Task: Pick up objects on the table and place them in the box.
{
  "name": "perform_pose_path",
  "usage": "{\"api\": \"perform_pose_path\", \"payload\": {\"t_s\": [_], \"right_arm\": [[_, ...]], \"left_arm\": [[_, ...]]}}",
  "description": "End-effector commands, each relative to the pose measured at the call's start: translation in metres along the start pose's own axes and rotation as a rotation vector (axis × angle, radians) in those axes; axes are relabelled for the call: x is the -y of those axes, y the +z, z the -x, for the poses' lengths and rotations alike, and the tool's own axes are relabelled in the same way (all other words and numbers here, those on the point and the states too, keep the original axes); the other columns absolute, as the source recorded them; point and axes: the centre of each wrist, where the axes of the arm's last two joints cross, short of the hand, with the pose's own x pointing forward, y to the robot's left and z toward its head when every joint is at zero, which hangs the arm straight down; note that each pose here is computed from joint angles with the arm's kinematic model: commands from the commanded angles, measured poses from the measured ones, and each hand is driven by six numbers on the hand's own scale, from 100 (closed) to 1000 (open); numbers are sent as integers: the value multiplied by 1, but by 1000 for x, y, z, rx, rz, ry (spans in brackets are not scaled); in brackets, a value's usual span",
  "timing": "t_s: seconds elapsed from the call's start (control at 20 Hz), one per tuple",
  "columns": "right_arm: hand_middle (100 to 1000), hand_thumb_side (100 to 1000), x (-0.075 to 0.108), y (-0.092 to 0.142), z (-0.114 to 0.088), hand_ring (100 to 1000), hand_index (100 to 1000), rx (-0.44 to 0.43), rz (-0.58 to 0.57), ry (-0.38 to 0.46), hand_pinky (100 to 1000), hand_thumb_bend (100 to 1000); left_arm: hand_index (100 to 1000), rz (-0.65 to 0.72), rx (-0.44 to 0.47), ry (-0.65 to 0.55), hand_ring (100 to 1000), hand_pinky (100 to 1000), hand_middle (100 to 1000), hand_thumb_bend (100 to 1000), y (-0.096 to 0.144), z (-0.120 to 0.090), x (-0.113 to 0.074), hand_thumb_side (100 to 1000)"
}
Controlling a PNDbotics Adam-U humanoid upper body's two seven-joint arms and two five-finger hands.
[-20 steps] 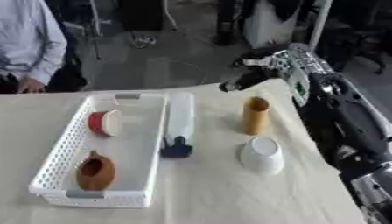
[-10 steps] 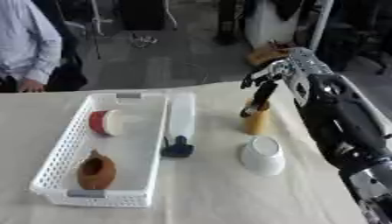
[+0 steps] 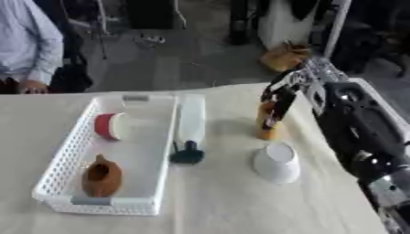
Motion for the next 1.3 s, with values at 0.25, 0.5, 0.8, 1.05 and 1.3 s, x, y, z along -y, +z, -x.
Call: {"api": "perform_pose_path", "payload": {"t_s": [0.25, 0.5, 0.8, 1.05, 1.3], "right_arm": [[1000, 426, 16, 16, 9, 1000, 1000, -9, 49, -6, 888, 513], [1000, 445, 24, 25, 7, 1000, 1000, -1, 92, 2, 886, 510], [1000, 458, 37, 38, 7, 1000, 1000, 8, 138, -2, 885, 505], [1000, 474, 42, 41, 6, 1000, 1000, -24, 142, 14, 898, 529], [1000, 485, 33, 31, 8, 1000, 1000, -50, 101, 15, 907, 561]], "left_arm": [[915, -16, 25, 13, 970, 976, 844, 100, -8, -4, -1, 1000], [908, -17, 22, 14, 969, 975, 839, 100, -8, -4, -1, 1000], [905, -4, 26, 8, 968, 974, 835, 100, -9, -4, -2, 1000], [904, 4, 24, 12, 968, 974, 835, 100, -9, -4, -1, 1000], [902, 3, 22, 18, 966, 973, 832, 100, -9, -4, -1, 1000]]}}
